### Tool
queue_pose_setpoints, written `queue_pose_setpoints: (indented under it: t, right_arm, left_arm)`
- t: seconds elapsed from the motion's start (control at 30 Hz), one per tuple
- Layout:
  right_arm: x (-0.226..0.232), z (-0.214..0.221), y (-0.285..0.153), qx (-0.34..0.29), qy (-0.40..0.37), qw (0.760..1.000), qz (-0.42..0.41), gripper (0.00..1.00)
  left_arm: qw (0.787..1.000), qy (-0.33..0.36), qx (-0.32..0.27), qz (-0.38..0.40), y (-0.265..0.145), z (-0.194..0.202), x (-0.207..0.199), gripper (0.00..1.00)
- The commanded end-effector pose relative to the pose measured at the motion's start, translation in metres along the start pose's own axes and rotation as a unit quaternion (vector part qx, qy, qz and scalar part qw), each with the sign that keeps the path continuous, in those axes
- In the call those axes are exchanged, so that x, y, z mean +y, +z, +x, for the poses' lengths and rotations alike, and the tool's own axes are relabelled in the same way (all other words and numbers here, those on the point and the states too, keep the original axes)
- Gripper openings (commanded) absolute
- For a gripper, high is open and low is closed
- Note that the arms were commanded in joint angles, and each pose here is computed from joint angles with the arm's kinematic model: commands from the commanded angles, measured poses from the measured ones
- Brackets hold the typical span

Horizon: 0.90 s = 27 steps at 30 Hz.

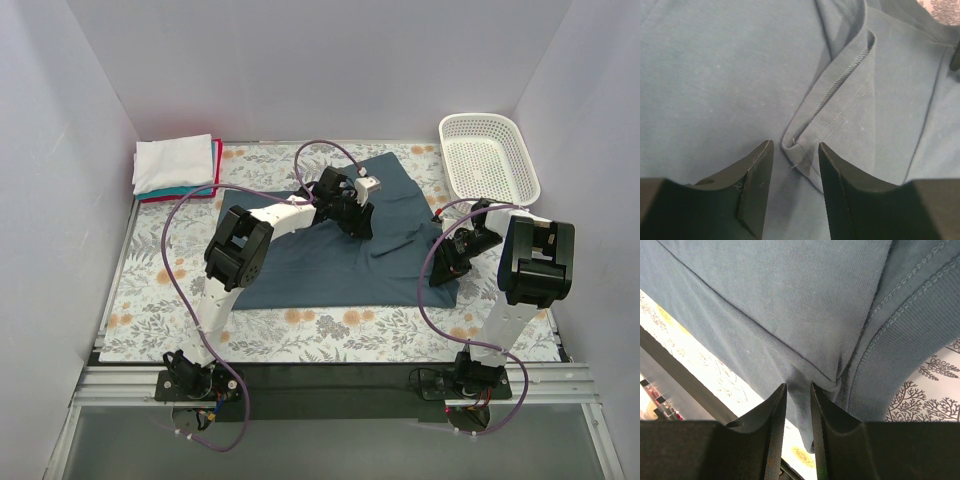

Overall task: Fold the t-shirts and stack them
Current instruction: Fold the tshirt

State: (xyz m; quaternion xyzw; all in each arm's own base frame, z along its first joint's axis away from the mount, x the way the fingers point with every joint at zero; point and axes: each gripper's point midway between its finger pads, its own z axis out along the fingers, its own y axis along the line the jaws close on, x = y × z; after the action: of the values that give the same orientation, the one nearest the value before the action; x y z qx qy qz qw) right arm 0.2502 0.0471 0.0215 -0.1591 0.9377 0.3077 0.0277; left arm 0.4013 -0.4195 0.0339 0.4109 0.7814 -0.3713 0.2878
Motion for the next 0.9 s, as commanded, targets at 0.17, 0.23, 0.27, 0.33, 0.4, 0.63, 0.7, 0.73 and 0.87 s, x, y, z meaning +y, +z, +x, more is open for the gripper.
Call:
queue_pose_setpoints:
  t: [0.17, 0.23, 0.27, 0.33, 0.4, 0.63, 0.7, 0.73, 0.87]
  right_arm:
    - [-0.014, 0.007, 0.004, 0.017, -0.008, 1.000, 0.022, 0.32]
    - [-0.014, 0.007, 0.004, 0.017, -0.008, 1.000, 0.022, 0.32]
    - [-0.013, 0.008, 0.004, 0.018, -0.007, 1.000, 0.021, 0.32]
    - [-0.014, 0.008, 0.004, 0.019, -0.008, 1.000, 0.022, 0.32]
    - [-0.013, 0.009, 0.004, 0.020, -0.008, 1.000, 0.023, 0.32]
    - [-0.016, 0.012, 0.003, 0.025, -0.008, 0.999, 0.031, 0.32]
    - [-0.018, 0.014, 0.003, 0.029, -0.008, 0.999, 0.036, 0.32]
    - [-0.018, 0.014, 0.003, 0.030, -0.008, 0.999, 0.037, 0.32]
    - [-0.018, 0.014, 0.002, 0.029, -0.008, 0.999, 0.038, 0.32]
  left_arm:
    - [0.999, 0.017, -0.029, 0.032, -0.013, -0.032, -0.021, 0.33]
    - [0.999, 0.017, -0.029, 0.032, -0.013, -0.032, -0.021, 0.28]
    - [0.999, 0.017, -0.030, 0.033, -0.012, -0.033, -0.021, 0.25]
    - [0.999, 0.017, -0.028, 0.033, -0.011, -0.031, -0.021, 0.17]
    - [0.999, 0.016, -0.028, 0.027, -0.012, -0.031, -0.018, 0.11]
    - [0.999, 0.033, -0.033, -0.028, -0.026, -0.032, -0.005, 0.00]
    - [0.998, 0.034, -0.031, -0.034, -0.031, -0.027, -0.006, 0.00]
    - [0.998, 0.035, -0.033, -0.044, -0.033, -0.027, -0.003, 0.00]
    - [0.998, 0.032, -0.028, -0.053, -0.038, -0.018, -0.001, 0.00]
